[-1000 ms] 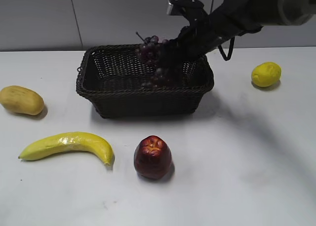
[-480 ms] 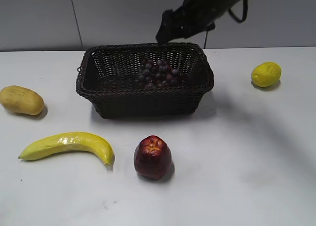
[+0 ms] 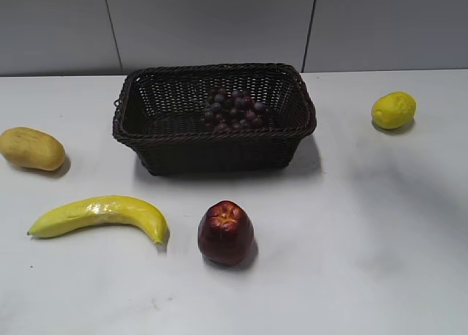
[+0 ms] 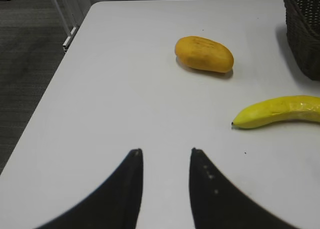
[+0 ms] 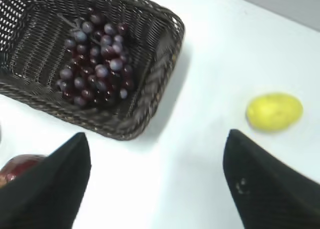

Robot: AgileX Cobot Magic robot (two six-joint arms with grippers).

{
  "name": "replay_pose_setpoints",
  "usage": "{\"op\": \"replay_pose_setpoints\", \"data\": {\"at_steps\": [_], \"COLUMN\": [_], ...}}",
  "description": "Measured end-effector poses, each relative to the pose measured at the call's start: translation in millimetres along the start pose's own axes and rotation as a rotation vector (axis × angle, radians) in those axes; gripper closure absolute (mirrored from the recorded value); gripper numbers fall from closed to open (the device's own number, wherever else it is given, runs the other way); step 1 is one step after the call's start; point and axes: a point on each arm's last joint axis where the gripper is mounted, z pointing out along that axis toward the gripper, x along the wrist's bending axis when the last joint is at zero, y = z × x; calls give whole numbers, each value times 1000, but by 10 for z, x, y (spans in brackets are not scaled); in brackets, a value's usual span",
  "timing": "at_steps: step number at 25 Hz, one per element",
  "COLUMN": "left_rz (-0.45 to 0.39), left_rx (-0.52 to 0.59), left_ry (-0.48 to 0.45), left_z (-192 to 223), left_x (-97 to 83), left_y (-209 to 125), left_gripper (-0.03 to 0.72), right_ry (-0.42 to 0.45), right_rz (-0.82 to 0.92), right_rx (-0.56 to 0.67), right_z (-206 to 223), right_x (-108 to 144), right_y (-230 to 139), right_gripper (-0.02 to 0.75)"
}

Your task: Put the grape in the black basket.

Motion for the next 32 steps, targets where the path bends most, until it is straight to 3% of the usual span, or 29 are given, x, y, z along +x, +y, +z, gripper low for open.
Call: {"op": "replay_pose_setpoints", "data": {"at_steps": [6, 15, 27, 32], "left_rz": [0, 0, 0, 0], "left_rx": [0, 0, 0, 0], "left_ry": [0, 0, 0, 0], "left_z": [0, 0, 0, 0], "left_x": [0, 0, 0, 0], "left_y": [0, 0, 0, 0], "left_gripper": [452, 452, 452, 452], "right_ry": [-19, -13, -115, -151], "right_rz": [63, 113, 149, 135], "right_rx": [-6, 91, -66, -93], "right_z": [-418, -775, -1152, -1069], "right_x": [8, 169, 272, 280], "right_y": [-267, -1371, -2721, -3176], "right_gripper": [146, 153, 154, 154]}}
